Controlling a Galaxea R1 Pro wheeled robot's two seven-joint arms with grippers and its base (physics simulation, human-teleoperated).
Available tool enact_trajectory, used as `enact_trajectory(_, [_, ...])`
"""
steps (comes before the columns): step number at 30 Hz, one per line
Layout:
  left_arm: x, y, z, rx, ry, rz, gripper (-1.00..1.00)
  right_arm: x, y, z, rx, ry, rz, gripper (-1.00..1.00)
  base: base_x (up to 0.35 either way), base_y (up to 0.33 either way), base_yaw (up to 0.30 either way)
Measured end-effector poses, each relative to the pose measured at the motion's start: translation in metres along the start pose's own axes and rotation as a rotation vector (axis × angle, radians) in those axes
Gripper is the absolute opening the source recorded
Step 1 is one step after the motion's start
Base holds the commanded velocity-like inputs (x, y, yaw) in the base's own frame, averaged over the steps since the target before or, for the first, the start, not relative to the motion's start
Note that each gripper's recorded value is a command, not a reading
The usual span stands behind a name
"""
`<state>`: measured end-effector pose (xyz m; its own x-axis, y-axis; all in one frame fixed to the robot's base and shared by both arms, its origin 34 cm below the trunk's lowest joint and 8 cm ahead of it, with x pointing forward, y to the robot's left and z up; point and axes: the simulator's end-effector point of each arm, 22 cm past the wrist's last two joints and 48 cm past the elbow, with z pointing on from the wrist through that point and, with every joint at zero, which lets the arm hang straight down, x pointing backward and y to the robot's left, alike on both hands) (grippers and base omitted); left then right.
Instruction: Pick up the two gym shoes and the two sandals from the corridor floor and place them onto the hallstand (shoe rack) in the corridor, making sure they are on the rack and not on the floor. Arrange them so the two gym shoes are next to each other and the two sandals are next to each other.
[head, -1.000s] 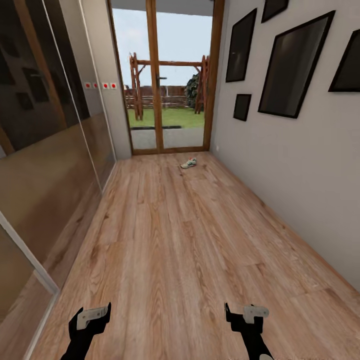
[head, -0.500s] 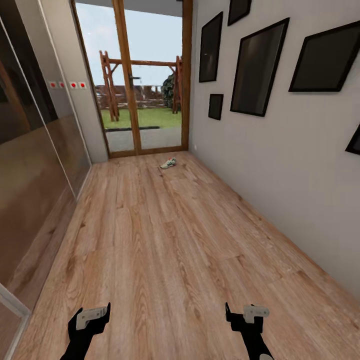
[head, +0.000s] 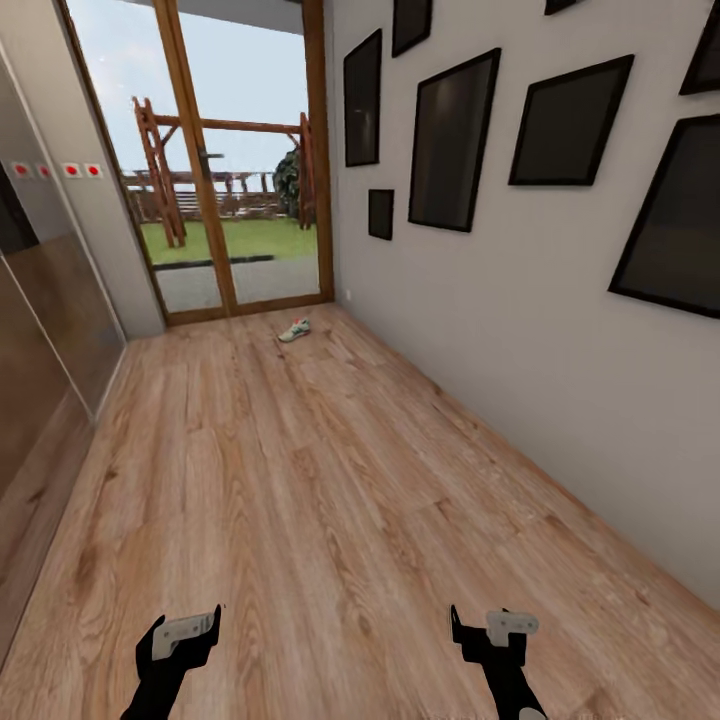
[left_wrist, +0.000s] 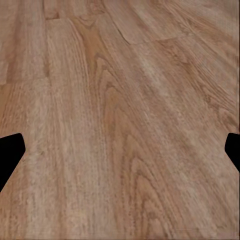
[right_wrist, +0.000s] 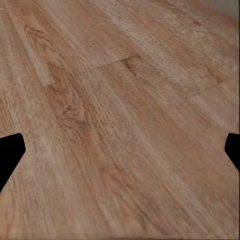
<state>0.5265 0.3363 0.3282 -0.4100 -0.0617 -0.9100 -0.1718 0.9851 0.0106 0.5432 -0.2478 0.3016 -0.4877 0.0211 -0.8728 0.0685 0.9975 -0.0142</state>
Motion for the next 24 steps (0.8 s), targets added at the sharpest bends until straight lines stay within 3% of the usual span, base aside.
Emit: enact_trajectory(24, [-0.0045,0.0,-0.0001,0.0,-0.009,-0.002,1.0,-0.0047,0.0012,-0.0004,-0.002,-0.009,0.001,1.0,0.0,0.0,-0.29])
